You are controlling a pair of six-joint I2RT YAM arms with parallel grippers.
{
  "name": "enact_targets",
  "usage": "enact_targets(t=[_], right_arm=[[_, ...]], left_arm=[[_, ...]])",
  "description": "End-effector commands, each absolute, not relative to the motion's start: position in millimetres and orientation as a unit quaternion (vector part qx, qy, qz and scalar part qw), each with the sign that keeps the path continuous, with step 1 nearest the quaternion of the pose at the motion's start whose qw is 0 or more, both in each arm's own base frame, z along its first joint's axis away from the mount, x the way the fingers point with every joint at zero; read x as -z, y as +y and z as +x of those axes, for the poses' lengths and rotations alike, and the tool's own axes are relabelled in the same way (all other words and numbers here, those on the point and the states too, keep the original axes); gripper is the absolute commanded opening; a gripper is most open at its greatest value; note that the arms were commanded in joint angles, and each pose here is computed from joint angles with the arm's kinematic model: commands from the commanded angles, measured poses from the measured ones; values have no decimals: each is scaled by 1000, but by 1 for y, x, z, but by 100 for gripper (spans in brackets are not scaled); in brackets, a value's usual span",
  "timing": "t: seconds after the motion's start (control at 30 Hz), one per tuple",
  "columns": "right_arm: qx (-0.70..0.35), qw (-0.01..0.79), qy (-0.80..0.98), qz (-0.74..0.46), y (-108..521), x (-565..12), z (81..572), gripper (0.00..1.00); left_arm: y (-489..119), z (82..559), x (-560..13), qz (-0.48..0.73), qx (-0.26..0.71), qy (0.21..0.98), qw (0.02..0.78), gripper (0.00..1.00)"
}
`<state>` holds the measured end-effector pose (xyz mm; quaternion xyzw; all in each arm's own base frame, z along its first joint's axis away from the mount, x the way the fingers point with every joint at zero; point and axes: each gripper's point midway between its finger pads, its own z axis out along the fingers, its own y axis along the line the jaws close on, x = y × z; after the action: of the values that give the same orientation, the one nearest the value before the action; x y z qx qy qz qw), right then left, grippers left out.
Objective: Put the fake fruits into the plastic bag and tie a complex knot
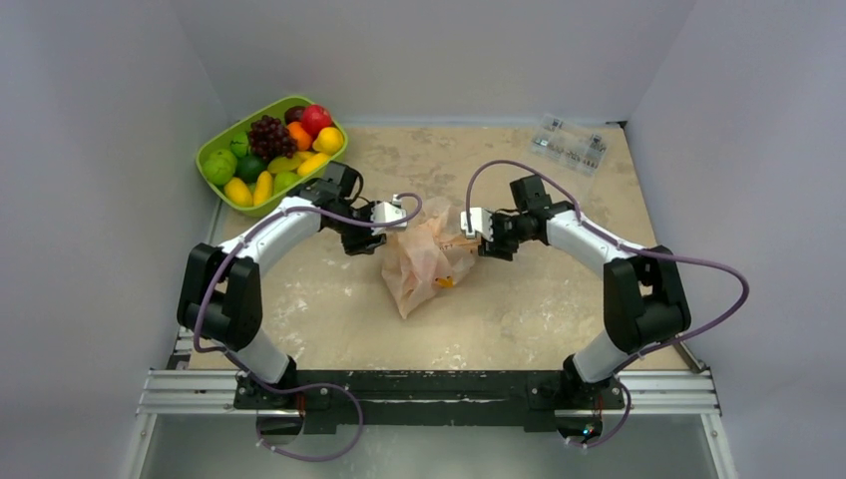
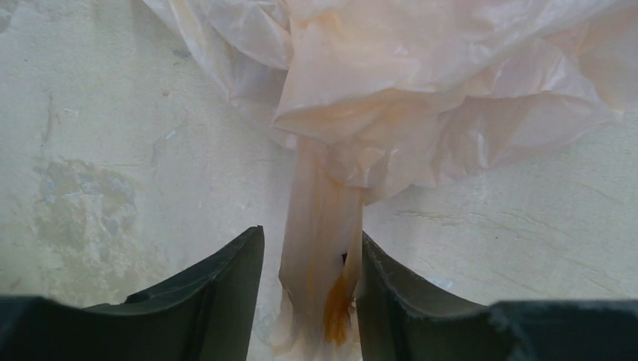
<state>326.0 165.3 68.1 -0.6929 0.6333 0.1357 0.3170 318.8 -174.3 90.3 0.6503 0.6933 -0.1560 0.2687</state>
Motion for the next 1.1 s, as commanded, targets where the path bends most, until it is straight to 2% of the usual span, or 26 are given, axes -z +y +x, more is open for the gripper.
enact_targets(t=[0.0,0.03,0.1,0.13,0.3,0.37,0.43,0.57,0.67,0.73,0.87,1.03,1.07], right_arm=[[-100,387,643,-654,176,-92,362,37],[-95,389,651,-645,174,-93,365,23],[-90,398,674,-615,172,-101,371,0],[-97,406,693,-588,173,-106,373,0],[-169,433,815,-347,151,-141,382,0],[-190,440,847,-229,136,-149,388,0],[-217,426,872,-106,123,-150,387,0],[-237,390,890,22,111,-135,371,0],[-229,376,897,32,107,-122,370,0],[-236,384,893,3,113,-134,370,0],[-244,461,852,-50,124,-197,371,0],[-190,411,890,-57,109,-126,374,0],[-176,403,897,-49,102,-116,376,0]], left_arm=[[-174,331,-97,614,143,722,285,38],[-174,331,-100,599,145,733,286,29],[-173,334,-106,561,144,761,292,5],[-171,337,-110,532,138,780,297,0],[-163,342,-140,280,214,883,311,0],[-160,344,-146,153,247,903,316,0],[-155,340,-141,79,255,913,309,0],[-139,337,-125,-36,249,923,291,0],[-141,339,-116,-38,257,924,282,0],[-154,341,-130,-3,284,914,289,0],[-175,341,-192,89,287,874,383,0],[-131,338,-111,-5,244,925,292,0],[-122,340,-105,-11,233,927,295,0]])
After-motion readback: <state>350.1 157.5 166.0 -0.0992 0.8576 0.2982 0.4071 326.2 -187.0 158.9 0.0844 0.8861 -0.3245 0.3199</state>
